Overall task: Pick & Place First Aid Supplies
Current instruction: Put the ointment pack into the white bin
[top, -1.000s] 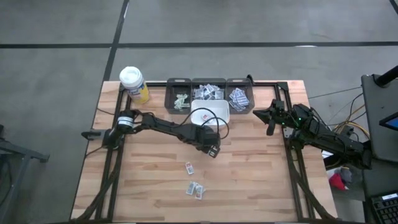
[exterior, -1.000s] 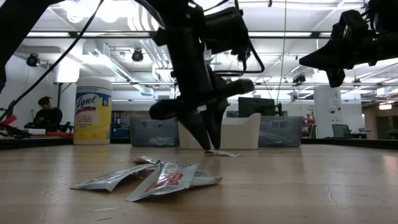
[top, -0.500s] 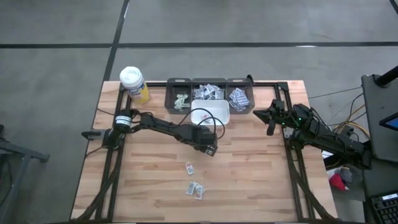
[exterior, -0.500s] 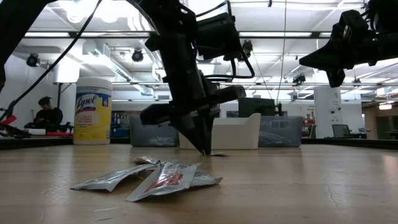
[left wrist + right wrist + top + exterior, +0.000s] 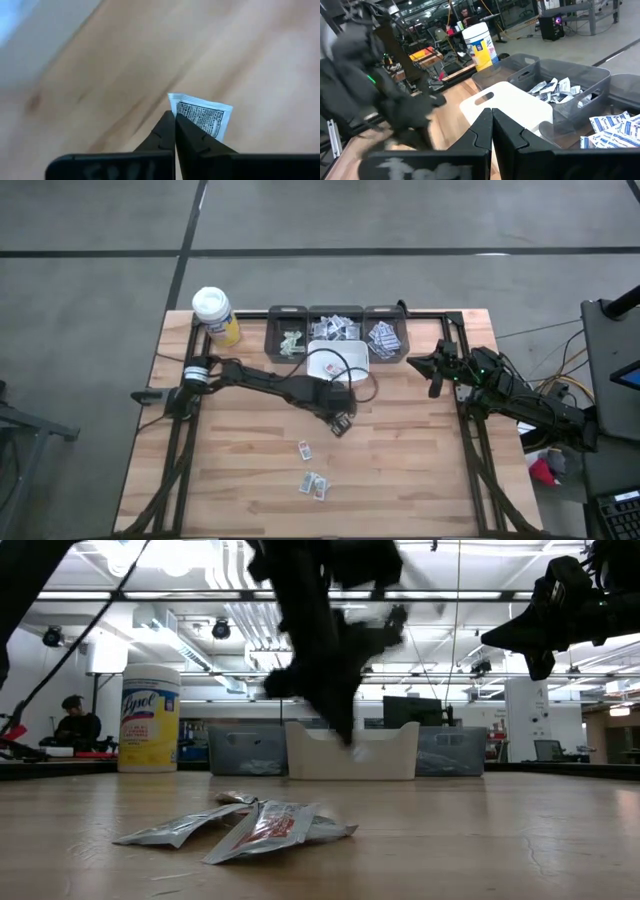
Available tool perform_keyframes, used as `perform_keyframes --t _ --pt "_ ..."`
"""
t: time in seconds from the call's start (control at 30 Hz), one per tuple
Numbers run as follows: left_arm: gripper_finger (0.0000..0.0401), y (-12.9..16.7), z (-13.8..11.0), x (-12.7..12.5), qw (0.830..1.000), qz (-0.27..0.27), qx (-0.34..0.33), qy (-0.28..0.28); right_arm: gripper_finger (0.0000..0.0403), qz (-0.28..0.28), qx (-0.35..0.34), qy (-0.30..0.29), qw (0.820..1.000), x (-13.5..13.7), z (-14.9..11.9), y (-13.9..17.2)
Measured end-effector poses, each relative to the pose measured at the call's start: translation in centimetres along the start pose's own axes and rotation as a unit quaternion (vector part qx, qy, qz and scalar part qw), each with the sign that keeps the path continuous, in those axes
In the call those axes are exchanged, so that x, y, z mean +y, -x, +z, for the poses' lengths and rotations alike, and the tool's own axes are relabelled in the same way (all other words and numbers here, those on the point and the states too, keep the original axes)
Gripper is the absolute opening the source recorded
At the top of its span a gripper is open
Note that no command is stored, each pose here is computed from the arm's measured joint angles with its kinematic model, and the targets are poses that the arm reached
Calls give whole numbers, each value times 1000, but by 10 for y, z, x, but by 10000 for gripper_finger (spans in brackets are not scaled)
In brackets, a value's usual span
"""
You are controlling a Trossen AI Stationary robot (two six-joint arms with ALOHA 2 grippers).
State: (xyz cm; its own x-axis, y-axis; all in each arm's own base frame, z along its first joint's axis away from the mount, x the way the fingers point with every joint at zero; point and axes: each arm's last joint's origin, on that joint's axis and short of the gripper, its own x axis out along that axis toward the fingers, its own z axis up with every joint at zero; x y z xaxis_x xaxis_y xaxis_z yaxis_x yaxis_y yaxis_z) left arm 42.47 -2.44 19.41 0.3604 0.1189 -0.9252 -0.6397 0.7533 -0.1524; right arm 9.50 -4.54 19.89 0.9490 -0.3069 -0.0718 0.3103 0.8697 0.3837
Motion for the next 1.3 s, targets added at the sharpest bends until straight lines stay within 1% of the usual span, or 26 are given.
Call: perform_keyframes --t 0.07,0.13,0.17,0.23,0.3,0.4,0.5,0.57,0.6,0.67,0.8,0.9,1.07,1.3 --pt "0 17 10 -9 996 -43 -38 -73 8 0 0 0 1000 0 0 0" --pt "0 29 19 -19 983 -83 -86 -136 8 -1 1 0 1000 0 0 0" --pt "0 33 24 -23 977 -95 -113 -151 8 -1 2 0 1000 0 0 0" --pt "0 41 37 -28 966 -105 -179 -154 8 -1 3 -1 1000 0 0 -1" --pt "0 49 50 -29 954 -100 -249 -132 8 -2 4 -1 1000 0 -1 -1" --pt "0 57 65 -26 937 -44 -337 -77 8 -2 5 -1 1000 -1 -1 -1" --pt "0 58 70 -17 925 26 -379 -6 8 -2 5 -1 1000 -1 -1 -1" --pt "0 57 73 -10 917 60 -392 41 8 -2 5 -1 1000 -1 -1 -1" --pt "0 57 74 -6 915 69 -394 60 8 -2 5 -1 1000 -1 -1 -1" --pt "0 54 76 4 916 80 -382 98 8 -2 5 -1 1000 -1 -1 -1" --pt "0 44 76 28 928 109 -323 152 8 -2 5 -1 1000 -1 -1 -1" --pt "0 39 75 45 938 119 -269 185 8 -2 5 -1 1000 -1 -1 -1" --pt "0 29 84 64 947 104 -221 209 8 -2 5 -1 1000 -1 -1 -1" --pt "0 17 95 85 952 85 -183 230 8 -3 5 -1 1000 -1 -1 -1"
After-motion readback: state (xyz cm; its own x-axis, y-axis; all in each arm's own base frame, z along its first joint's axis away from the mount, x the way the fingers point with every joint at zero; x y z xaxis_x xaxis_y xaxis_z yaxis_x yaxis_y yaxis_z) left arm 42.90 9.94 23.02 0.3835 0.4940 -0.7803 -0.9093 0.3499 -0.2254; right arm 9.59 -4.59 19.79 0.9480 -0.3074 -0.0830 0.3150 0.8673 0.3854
